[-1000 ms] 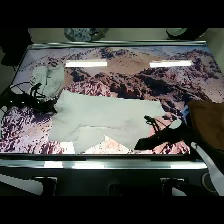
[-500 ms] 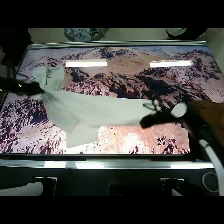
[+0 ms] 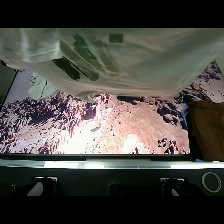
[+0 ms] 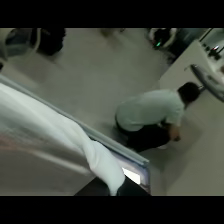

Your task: Fold the shirts.

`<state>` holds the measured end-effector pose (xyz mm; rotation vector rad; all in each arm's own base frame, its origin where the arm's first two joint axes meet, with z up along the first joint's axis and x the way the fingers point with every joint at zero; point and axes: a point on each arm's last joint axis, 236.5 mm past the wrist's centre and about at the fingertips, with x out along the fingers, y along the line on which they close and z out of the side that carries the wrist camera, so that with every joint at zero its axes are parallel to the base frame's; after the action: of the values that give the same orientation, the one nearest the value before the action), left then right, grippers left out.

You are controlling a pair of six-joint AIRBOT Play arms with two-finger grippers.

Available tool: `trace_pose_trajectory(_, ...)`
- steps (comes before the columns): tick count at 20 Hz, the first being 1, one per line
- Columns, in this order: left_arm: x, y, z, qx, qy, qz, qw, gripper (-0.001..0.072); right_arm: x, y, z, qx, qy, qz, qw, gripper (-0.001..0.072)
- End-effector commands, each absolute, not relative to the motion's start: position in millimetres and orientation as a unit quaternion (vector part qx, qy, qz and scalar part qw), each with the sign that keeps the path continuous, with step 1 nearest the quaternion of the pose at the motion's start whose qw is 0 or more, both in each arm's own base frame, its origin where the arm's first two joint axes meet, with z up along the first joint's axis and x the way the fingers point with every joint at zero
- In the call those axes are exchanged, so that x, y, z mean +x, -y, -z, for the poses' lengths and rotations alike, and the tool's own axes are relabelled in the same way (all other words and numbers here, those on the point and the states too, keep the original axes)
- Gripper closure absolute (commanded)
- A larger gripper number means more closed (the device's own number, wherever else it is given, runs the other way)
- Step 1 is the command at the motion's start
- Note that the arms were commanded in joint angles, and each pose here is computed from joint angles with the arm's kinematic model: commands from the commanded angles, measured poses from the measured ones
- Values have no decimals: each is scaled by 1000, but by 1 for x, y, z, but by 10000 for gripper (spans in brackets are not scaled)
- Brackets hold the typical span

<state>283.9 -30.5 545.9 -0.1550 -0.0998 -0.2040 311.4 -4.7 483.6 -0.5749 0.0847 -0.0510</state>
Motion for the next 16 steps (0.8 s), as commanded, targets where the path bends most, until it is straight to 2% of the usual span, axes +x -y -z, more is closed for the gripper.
trace_pose_trajectory(1, 201, 43, -590, -70, 133, 88, 985, 677, 255, 30, -515, -272, -24, 66, 960, 671)
trace_pose_trajectory(5, 189, 44, -589, -66, 132, 81, 986, 677, 240, 34, -504, -265, -48, 64, 961, 671)
trace_pose_trajectory(7, 205, 35, -567, -59, 86, 64, 993, 677, 244, 35, -485, -249, -86, 59, 963, 671)
trace_pose_trajectory(9, 230, 22, -536, -55, 20, 45, 997, 678, 260, 34, -448, -246, -164, 46, 954, 671)
trace_pose_trajectory(11, 269, 8, -493, -58, -66, 35, 996, 678, 294, 29, -392, -254, -273, 24, 928, 671)
trace_pose_trajectory(13, 326, -7, -421, -77, -181, 35, 980, 677, 350, 8, -324, -285, -369, -31, 884, 672)
trace_pose_trajectory(16, 402, -32, -267, -108, -369, 34, 923, 676, 437, -53, -196, -268, -470, -158, 826, 672)
